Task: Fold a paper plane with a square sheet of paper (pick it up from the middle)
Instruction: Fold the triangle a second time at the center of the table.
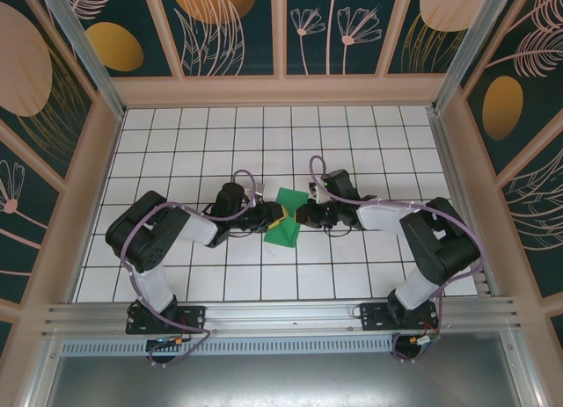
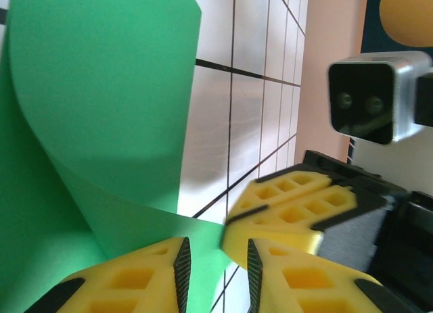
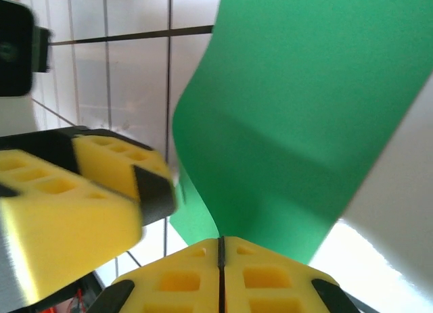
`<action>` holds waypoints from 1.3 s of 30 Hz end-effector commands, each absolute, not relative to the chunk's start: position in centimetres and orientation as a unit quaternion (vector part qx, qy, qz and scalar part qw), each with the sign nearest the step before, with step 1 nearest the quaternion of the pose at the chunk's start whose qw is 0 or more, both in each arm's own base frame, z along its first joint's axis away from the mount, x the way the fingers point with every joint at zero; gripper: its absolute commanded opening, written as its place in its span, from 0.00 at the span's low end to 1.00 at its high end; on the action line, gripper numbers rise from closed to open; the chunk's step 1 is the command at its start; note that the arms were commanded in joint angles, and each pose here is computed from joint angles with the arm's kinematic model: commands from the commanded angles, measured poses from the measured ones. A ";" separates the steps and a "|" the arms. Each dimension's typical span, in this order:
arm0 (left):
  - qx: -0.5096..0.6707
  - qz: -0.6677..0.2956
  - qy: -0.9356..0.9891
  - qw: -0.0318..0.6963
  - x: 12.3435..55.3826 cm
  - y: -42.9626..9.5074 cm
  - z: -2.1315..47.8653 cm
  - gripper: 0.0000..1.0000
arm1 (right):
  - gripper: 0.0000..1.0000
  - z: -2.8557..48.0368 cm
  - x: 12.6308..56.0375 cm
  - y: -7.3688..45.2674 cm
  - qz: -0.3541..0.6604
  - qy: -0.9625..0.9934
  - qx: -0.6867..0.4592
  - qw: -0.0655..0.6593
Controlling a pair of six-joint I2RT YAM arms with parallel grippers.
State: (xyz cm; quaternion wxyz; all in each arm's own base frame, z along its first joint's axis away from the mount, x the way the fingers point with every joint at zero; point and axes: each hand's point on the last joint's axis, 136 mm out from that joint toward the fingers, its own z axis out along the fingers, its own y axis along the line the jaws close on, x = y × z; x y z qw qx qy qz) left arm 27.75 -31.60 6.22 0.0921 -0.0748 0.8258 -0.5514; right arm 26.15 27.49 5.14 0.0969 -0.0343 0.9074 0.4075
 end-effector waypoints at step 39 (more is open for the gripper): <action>-0.013 -0.370 0.918 0.139 29.4 -32.5 4.3 0.19 | 0.08 3.1 28.9 27.3 0.368 0.918 -0.104 0.100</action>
